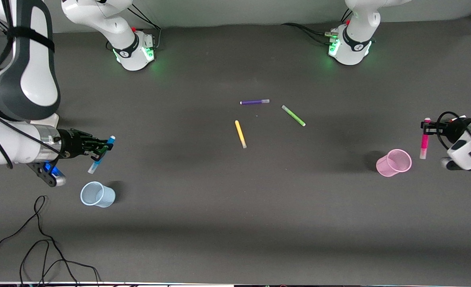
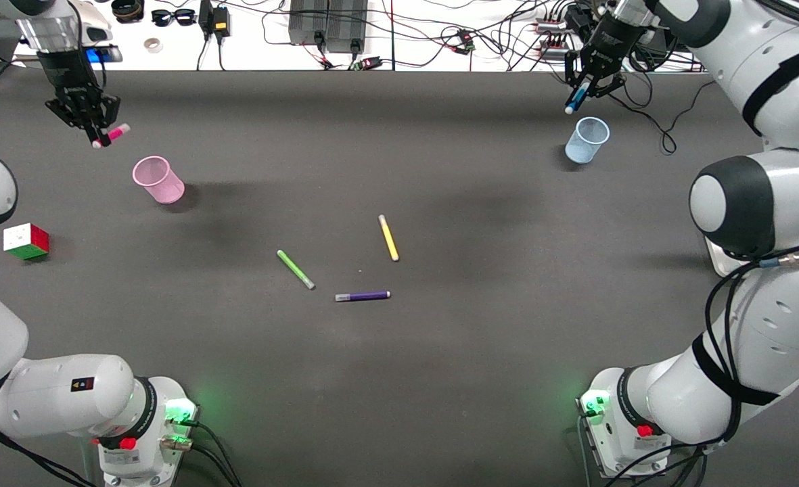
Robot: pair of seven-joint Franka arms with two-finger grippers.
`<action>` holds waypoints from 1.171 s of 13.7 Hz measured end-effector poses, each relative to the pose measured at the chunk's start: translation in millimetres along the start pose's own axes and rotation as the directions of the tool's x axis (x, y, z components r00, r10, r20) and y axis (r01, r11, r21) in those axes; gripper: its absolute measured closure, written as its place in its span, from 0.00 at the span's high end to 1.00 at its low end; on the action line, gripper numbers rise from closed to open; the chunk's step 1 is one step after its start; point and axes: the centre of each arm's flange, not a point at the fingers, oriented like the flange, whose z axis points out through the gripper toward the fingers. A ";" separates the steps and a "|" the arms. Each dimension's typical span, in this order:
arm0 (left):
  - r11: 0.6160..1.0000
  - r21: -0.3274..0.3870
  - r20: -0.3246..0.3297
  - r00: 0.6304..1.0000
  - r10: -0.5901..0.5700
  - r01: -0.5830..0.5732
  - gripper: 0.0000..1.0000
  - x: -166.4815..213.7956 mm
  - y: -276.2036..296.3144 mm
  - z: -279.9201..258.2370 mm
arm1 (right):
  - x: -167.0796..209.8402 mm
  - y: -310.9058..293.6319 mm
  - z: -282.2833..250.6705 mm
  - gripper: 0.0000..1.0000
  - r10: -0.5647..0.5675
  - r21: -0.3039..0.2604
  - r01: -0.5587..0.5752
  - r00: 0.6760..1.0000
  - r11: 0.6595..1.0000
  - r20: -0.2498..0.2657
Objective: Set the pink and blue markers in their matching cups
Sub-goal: 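Carry the blue marker to the blue cup while the left gripper carries pink, then lower the blue marker into the blue cup while the left gripper lowers pink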
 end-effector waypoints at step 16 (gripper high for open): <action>0.999 -0.017 0.262 0.965 0.031 -0.027 0.18 85.3 -8.1 104.6 | 153.1 79.2 105.2 0.17 -0.044 0.011 0.043 0.987 0.999 0.157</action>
